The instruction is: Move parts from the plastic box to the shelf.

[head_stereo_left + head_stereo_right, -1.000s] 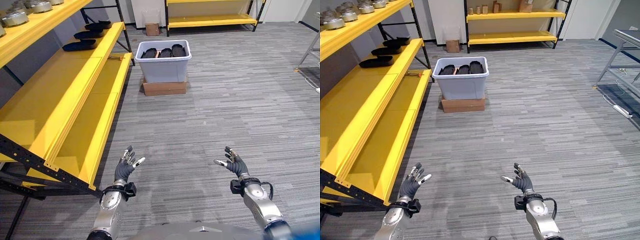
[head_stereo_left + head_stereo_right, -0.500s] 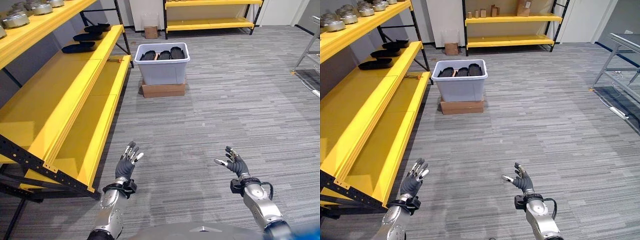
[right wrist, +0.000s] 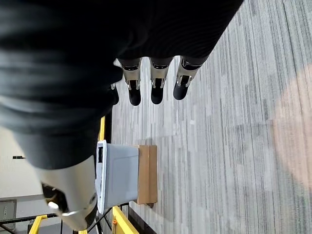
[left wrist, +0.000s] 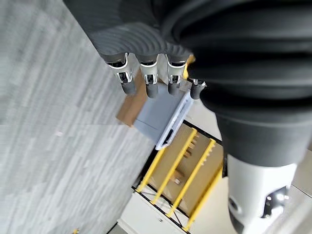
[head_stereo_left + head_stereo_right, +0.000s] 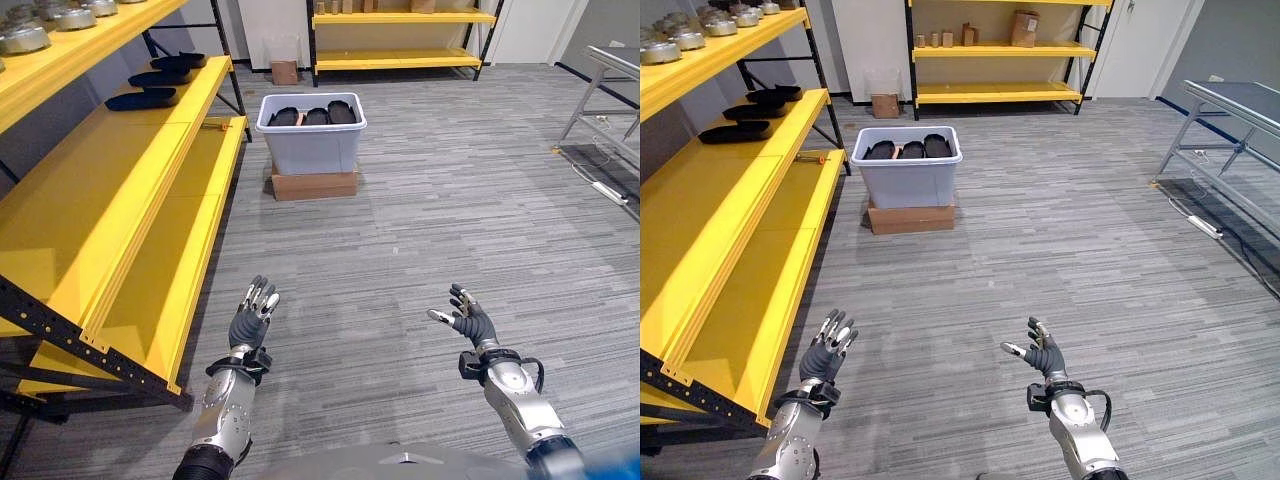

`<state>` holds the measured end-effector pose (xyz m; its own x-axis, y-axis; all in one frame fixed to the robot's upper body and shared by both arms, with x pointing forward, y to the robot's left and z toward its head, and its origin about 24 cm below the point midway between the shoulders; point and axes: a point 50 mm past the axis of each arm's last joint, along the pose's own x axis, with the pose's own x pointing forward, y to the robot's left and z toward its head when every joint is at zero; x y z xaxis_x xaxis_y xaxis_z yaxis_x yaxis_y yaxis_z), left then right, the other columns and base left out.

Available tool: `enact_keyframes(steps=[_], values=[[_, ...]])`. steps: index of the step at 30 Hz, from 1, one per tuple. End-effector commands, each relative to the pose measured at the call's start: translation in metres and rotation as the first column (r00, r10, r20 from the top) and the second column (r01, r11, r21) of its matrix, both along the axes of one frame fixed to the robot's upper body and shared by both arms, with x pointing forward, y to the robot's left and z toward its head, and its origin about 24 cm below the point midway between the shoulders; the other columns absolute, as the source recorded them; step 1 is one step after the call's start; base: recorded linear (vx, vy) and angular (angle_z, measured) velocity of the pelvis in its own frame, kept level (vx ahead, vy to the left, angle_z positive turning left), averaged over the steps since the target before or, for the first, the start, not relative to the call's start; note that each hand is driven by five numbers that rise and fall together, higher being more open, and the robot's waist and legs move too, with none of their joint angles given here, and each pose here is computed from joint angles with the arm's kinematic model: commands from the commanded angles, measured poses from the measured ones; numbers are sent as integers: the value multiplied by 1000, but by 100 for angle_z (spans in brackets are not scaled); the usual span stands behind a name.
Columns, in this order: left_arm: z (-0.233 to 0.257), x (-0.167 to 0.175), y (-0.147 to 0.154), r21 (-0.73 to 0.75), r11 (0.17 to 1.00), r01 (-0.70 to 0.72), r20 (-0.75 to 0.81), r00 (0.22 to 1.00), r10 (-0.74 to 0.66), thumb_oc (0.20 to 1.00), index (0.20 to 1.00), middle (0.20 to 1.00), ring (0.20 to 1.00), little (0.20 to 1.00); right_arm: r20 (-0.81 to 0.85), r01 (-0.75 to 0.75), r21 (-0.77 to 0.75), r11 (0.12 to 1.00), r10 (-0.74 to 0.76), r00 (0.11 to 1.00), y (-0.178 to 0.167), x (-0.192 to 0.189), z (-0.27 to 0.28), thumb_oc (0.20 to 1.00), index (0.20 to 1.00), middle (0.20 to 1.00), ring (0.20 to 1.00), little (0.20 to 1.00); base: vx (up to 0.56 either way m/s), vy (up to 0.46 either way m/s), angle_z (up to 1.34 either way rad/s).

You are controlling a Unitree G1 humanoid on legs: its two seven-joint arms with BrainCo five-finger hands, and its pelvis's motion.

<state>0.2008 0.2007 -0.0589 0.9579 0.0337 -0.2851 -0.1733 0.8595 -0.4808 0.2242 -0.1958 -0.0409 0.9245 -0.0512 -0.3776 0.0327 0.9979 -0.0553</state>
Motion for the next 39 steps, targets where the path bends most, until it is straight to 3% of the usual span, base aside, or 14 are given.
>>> enact_keyframes(steps=[1,7,14,24,30,34,39], values=[[10,6,4,85,996,28,64,997,-33,1000,1000,1000,1000,1000,184,-7,17,1000,4,983,4,22,30,1000,1000,1000,1000,1000,-58,85,-46],[13,15,-3,79,997,-27,76,997,21,1000,1000,1000,1000,1000,213,57,27,998,-61,975,-13,20,30,1000,1000,1000,1000,1000,131,-30,20],[-1,0,-25,90,989,116,34,992,-119,1000,1000,1000,1000,1000,214,161,-61,985,-145,966,-32,20,32,1000,1000,1000,1000,1000,322,-187,72],[10,5,-20,52,994,99,88,991,-103,1000,1000,1000,1000,1000,323,131,-172,976,-69,944,-17,35,54,1000,1000,1000,1000,1000,366,-242,3],[6,1,-14,122,987,100,57,993,-108,1000,1000,1000,1000,1000,250,61,-158,986,-20,968,-19,22,41,1000,1000,1000,1000,1000,299,-228,15],[10,4,-6,121,992,29,75,996,-38,1000,1000,1000,1000,1000,190,-24,-219,975,67,979,-19,13,32,1000,1000,1000,1000,1000,210,-133,-22],[18,3,10,177,984,-18,72,997,5,1000,1000,1000,1000,1000,129,-34,-209,977,62,990,-23,4,25,1000,1000,1000,1000,1000,242,3,-11]])
